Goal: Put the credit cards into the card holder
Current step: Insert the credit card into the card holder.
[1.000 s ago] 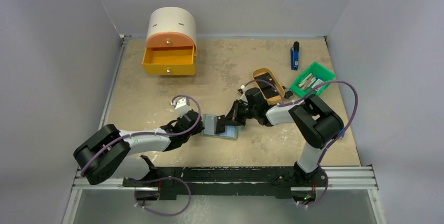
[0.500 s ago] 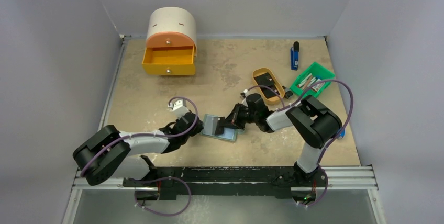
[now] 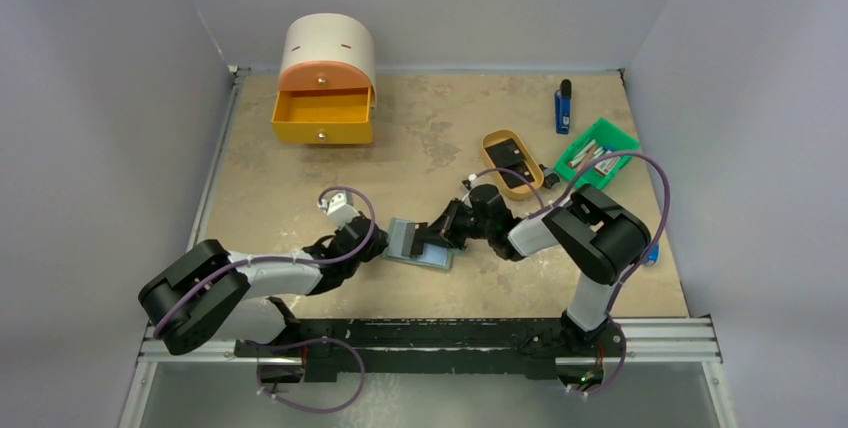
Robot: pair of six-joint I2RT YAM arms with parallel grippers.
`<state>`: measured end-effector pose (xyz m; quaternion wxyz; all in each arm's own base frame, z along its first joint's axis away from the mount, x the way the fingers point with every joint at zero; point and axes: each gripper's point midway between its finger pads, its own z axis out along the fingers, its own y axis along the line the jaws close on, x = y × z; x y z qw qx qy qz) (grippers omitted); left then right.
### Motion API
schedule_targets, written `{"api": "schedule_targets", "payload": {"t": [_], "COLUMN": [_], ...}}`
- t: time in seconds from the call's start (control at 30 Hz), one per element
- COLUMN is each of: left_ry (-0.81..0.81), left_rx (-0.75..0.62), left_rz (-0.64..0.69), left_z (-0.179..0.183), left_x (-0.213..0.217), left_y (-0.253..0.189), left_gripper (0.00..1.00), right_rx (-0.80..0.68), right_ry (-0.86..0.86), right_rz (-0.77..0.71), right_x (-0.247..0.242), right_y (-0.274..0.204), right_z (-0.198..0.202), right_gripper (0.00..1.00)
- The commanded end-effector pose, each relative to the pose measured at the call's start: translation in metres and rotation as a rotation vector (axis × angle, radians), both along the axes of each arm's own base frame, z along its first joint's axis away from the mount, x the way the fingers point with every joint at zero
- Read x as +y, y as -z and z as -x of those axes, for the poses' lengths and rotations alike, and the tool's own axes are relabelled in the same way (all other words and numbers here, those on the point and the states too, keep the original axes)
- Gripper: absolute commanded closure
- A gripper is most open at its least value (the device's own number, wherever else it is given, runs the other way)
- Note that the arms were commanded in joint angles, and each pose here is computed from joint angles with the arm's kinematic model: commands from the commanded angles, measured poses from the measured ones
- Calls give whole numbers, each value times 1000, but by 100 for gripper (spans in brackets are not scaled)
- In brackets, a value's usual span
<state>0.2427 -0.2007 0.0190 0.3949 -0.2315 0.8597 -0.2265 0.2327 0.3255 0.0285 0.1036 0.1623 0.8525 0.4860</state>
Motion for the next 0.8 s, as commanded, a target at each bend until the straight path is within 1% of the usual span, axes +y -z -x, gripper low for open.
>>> {"api": "schedule_targets", "payload": {"t": [0.0,0.13,0.17,0.2,0.27,0.33,0.47,0.57,0.77], "left_ry": [32,28,27,25,20,14,4,2,21], "left_rx": [69,67,68,67,63,60,54,53,51], "left_rz": [-16,-13,-14,-14,-13,-13,-12,-7,16], "left_z": [16,16,16,16,16,16,16,16,17], "left_x": [3,3,4,4,5,7,10,10,5], "left_y": [17,16,16,16,14,13,11,11,10], "left_gripper": [100,100,100,100,100,100,100,100,100], "right_rx": [-35,-46,-46,-48,-50,-54,-69,-69,-84], "right_ry": [-5,-62,-70,-74,-73,-70,-70,-72,-107], "right_rz": [-2,-10,-9,-6,8,33,97,139,199], "right_x": [15,21,21,20,18,15,8,4,5], "right_y": [-6,-9,-9,-10,-10,-11,-12,-10,-9], "right_z": [-8,-1,1,2,3,2,1,0,-4], "right_gripper": [100,100,98,91,82,76,67,64,63]}}
